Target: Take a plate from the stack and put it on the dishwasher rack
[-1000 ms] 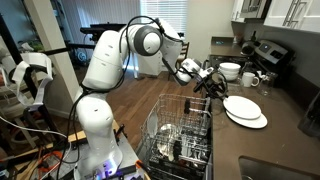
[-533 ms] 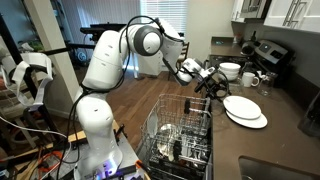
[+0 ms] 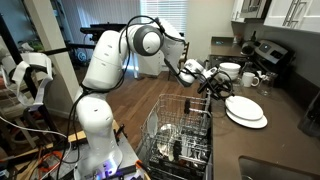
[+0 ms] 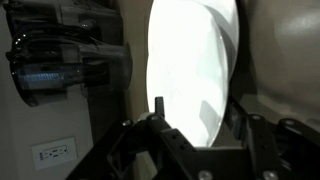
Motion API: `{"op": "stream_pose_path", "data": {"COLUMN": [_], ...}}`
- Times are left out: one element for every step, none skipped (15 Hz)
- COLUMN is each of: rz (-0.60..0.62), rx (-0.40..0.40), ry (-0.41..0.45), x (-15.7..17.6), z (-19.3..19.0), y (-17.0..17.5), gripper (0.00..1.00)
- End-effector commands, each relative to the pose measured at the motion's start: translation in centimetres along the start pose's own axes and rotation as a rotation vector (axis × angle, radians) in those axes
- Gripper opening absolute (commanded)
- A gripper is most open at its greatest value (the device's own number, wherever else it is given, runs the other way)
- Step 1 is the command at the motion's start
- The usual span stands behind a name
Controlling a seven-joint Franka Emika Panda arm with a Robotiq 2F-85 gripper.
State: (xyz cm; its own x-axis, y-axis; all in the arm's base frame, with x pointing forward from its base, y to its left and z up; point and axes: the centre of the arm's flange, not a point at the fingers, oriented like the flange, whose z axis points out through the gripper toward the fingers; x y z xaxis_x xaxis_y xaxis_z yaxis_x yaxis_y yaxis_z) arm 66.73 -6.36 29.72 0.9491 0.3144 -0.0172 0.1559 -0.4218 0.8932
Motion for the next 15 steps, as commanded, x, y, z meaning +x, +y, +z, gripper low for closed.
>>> {"op": "stream_pose_path", "data": {"rz": [-0.008, -0.010, -0.012, -0.014, -0.015, -0.015, -0.014, -0.014, -0.014, -0.015, -0.016, -0.016, -0.019, -0.020, -0.021], "rx": [-0.013, -0.014, -0.014, -0.015, -0.016, -0.016, -0.015, -0.015, -0.015, -0.015, -0.017, -0.019, -0.023, -0.026, -0.041], "ry": [0.022, 0.021, 0.021, 0.023, 0.024, 0.025, 0.025, 0.024, 0.022, 0.021, 0.016, 0.013, 0.003, -0.012, -0.029], "x": [0.2, 0.3, 0.3, 0.4, 0.4, 0.4, 0.4, 0.4, 0.4, 0.4, 0.4, 0.3, 0.2, 0.2, 0.1], "z": [0.1, -0.1, -0.2, -0.4, -0.5, -0.6, -0.7, -0.8, -0.8, -0.9, -1.0, -1.2, -1.5, -1.8, -2.1], "y": [0.4, 0.4, 0.3, 0.3, 0.3, 0.3, 0.2, 0.2, 0.2, 0.2, 0.1, 0.1, 0.1, 0.1, 0.1], "gripper": [0.31, 0.24, 0.19, 0.11, 0.05, 0.02, 0.00, 0.00, 0.00, 0.02, 0.02, 0.01, 0.01, 0.01, 0.01]}}
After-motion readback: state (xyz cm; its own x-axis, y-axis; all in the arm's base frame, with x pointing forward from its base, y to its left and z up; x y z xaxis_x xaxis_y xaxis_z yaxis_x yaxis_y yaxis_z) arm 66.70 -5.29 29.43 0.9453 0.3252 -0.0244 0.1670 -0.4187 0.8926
